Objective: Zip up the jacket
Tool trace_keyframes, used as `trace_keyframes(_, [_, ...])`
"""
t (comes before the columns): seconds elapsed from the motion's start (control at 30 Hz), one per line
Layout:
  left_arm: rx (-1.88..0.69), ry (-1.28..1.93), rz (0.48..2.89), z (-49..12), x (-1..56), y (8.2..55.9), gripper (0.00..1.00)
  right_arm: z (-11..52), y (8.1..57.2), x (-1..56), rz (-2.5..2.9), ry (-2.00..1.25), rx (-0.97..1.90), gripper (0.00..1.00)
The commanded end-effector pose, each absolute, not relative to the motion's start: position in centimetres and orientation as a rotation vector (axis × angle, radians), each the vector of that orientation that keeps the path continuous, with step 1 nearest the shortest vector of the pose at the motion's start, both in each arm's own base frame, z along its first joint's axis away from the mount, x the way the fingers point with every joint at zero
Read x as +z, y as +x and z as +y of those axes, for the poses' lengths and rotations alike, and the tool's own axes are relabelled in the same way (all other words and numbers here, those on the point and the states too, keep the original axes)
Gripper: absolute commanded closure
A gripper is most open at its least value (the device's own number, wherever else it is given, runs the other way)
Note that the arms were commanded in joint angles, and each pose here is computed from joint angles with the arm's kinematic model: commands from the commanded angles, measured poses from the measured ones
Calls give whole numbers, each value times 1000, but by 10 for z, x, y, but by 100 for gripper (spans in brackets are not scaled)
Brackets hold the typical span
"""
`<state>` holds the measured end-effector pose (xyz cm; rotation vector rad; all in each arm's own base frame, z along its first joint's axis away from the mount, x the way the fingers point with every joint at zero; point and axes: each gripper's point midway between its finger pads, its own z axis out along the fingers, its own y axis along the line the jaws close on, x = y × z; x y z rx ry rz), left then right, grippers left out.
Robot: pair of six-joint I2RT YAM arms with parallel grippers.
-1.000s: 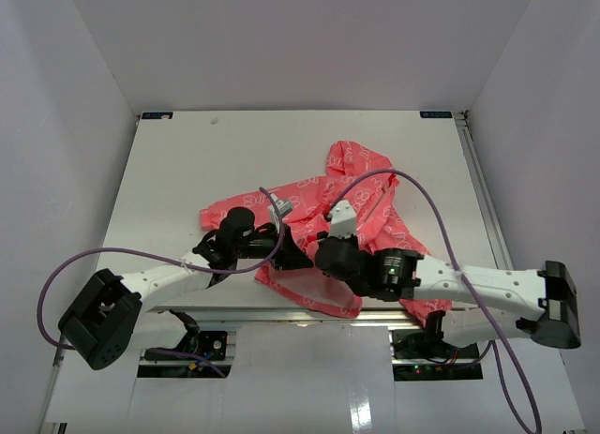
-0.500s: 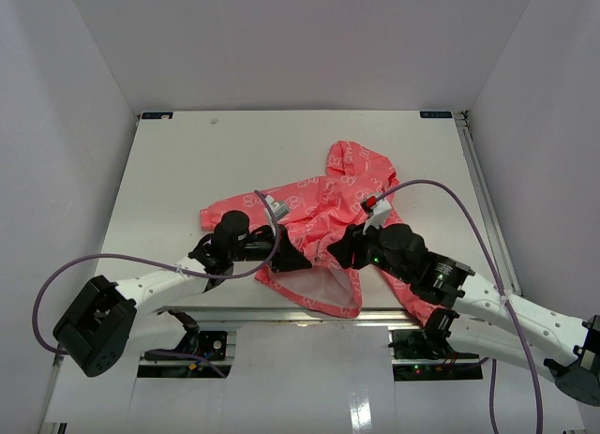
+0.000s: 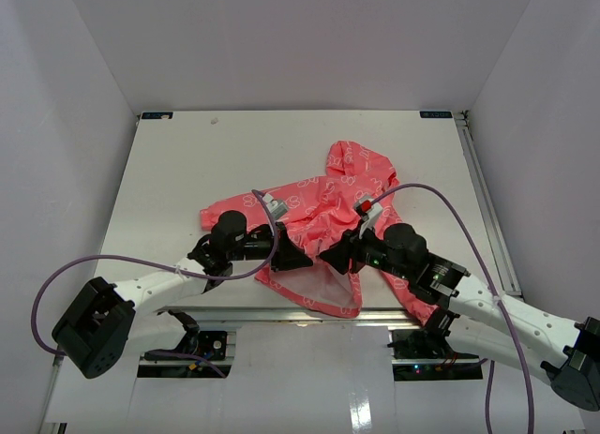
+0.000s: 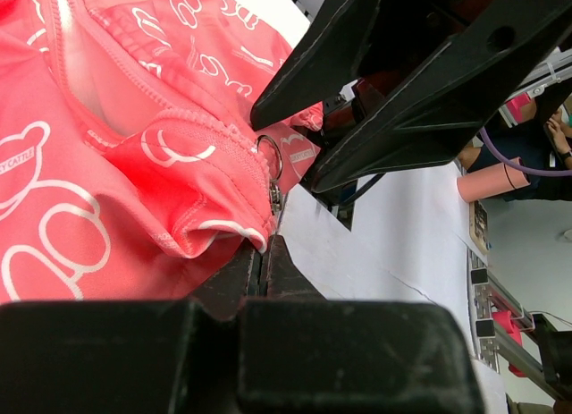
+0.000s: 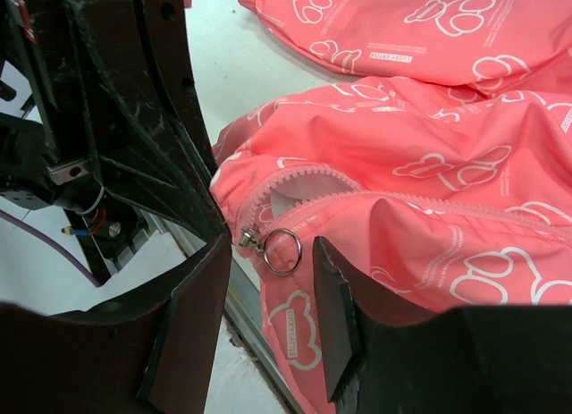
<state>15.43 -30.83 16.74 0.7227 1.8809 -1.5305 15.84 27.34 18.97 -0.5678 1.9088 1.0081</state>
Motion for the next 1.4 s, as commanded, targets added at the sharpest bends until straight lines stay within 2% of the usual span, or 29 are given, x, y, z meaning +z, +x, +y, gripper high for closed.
trace_keyframes(0.0, [-1539, 759, 1807, -308, 177, 152, 100, 279, 159, 199, 1850, -584, 1050, 52])
trace_keyframes(0.43, [-1526, 751, 1800, -307, 179, 153, 100, 283, 153, 192, 1865, -591, 1103, 54])
trace_keyframes(0.73, [-1521, 749, 1801, -307, 178, 154, 100, 282, 153, 186, 1880, -579, 1100, 61])
trace_keyframes(0.93, [-1518, 744, 1808, -306, 178, 154, 100, 277, 153, 175, 1905, -574, 1072, 61])
trace_keyframes(1.23, [-1518, 679, 1880, -310, 173, 162, 100, 249, 167, 189, 1874, -548, 860, 57])
trace_keyframes(1.37, [-1523, 662, 1911, -312, 170, 166, 100, 248, 166, 205, 1838, -653, 731, 53])
